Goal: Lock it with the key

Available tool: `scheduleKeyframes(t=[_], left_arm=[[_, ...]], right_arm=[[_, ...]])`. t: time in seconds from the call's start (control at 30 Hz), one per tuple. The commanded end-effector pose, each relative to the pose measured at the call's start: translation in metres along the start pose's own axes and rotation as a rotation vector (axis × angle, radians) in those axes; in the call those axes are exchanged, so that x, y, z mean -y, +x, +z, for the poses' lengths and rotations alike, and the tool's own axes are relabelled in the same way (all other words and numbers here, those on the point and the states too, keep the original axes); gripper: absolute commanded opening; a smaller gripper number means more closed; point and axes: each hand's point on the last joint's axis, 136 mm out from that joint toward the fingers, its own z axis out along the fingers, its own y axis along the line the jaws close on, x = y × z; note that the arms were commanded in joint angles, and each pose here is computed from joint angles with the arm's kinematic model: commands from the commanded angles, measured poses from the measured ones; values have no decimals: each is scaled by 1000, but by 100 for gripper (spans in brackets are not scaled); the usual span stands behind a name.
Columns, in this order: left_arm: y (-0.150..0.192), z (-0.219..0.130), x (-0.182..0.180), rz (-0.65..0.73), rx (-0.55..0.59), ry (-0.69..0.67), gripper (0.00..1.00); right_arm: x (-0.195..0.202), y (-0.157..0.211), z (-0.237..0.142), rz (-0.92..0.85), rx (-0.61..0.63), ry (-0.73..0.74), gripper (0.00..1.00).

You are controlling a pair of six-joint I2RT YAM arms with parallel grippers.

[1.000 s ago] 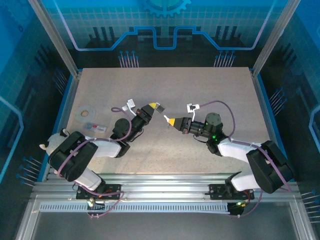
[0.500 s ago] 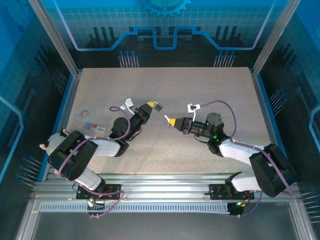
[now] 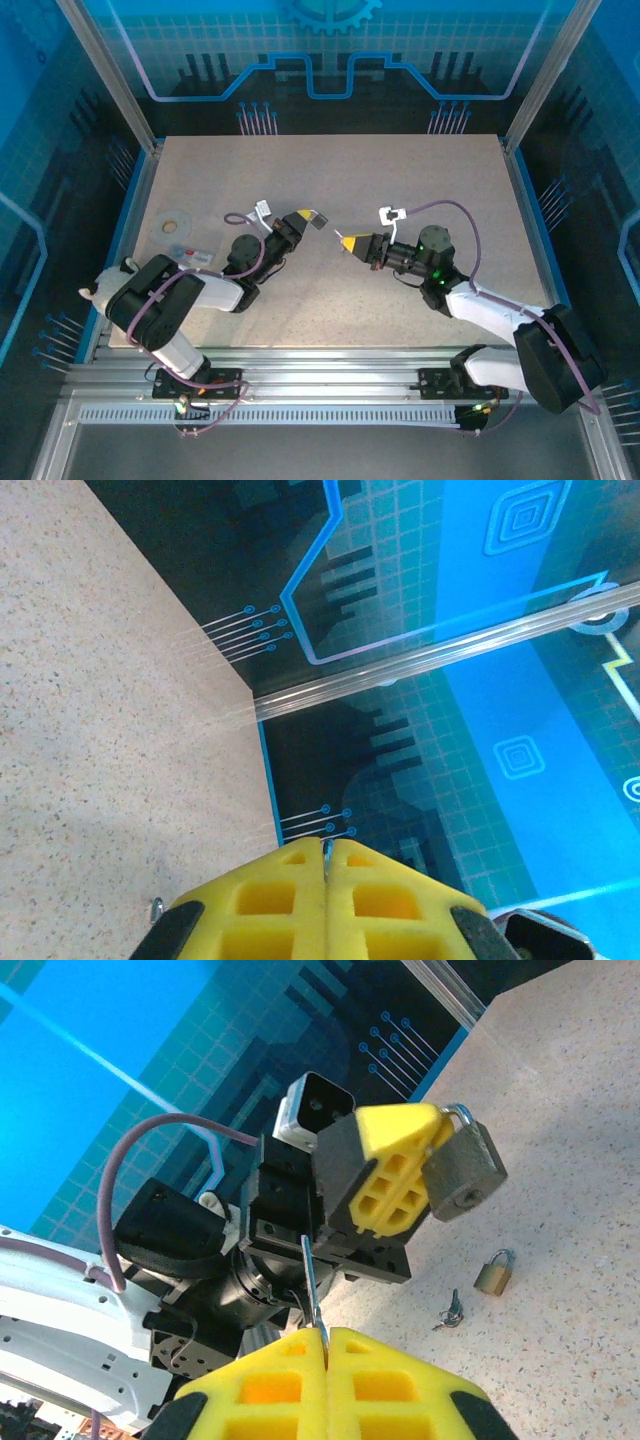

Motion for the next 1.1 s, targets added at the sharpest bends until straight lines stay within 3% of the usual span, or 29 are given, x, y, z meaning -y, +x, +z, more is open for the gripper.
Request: scheduleKeyframes(t=[0.0,1.07], left_arm=[[2,0,-1,16,-20,9,0],[34,1,-55,232,-287,-383,0]], right_arm=[[-1,-8,-7,-42,30,19,0],[-1,-24,-34,-112,118,93,0]])
